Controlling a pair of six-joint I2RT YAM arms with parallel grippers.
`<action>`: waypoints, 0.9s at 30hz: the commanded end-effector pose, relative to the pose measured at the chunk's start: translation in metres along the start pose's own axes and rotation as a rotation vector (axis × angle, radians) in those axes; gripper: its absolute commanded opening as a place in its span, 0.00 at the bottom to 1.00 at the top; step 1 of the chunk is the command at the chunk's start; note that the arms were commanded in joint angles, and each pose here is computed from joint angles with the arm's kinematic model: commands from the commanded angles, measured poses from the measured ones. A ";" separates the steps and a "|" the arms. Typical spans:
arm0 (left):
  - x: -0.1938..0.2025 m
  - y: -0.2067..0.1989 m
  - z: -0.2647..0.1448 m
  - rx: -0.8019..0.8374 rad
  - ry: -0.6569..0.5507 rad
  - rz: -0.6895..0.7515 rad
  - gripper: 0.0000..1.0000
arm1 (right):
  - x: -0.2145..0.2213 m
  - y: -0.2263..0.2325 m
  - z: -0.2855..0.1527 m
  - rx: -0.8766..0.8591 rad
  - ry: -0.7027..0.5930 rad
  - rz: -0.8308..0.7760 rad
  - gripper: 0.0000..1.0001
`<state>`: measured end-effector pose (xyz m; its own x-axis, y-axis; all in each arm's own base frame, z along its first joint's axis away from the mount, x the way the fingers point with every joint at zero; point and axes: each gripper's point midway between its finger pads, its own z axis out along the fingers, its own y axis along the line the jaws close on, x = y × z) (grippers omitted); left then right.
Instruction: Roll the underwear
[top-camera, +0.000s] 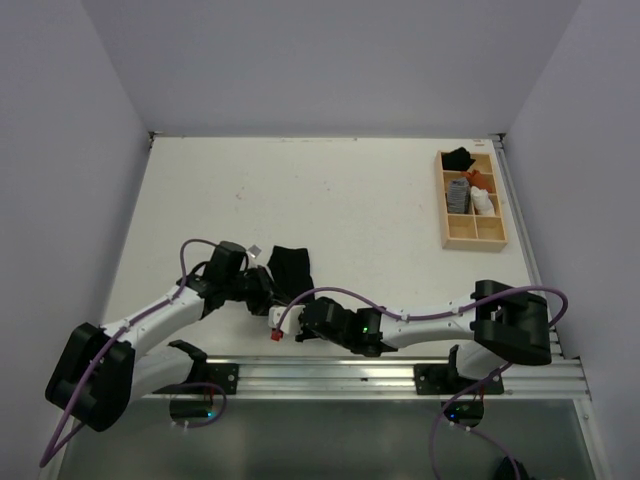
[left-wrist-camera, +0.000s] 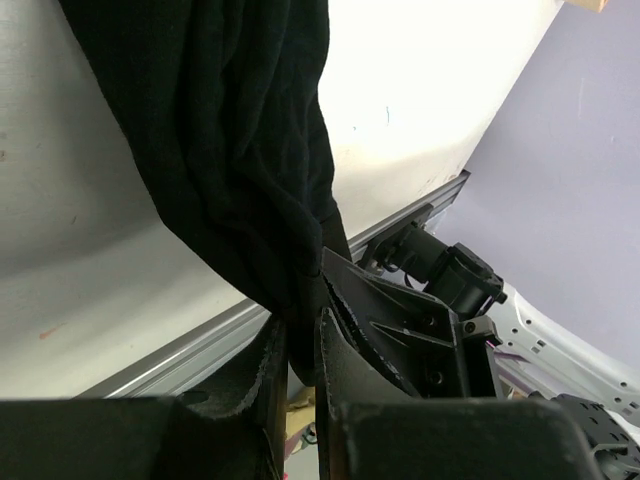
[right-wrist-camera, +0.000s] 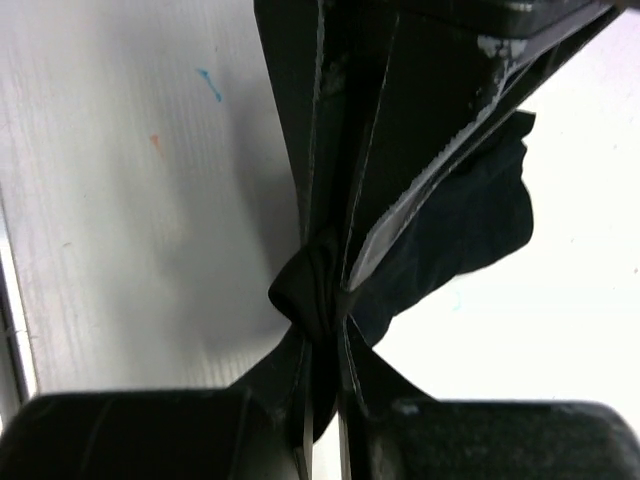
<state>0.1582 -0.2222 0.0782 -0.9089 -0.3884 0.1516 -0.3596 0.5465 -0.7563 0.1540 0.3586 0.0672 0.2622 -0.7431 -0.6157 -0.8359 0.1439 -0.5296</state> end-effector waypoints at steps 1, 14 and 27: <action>-0.008 -0.009 -0.005 -0.002 -0.022 0.057 0.16 | -0.021 0.001 -0.005 -0.023 -0.062 0.038 0.00; -0.055 0.005 -0.031 -0.317 -0.196 0.208 0.39 | -0.005 0.025 -0.007 -0.139 0.082 0.143 0.00; -0.111 -0.010 0.005 -0.346 -0.215 0.419 0.30 | -0.002 0.048 -0.023 -0.264 0.205 0.228 0.00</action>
<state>0.2234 -0.1763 0.0476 -0.9599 -0.2498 -0.1274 -0.1774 0.8929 -0.4138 0.1151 0.3493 0.0526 0.0252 -0.8184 -0.5741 -0.9466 0.1651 -0.2769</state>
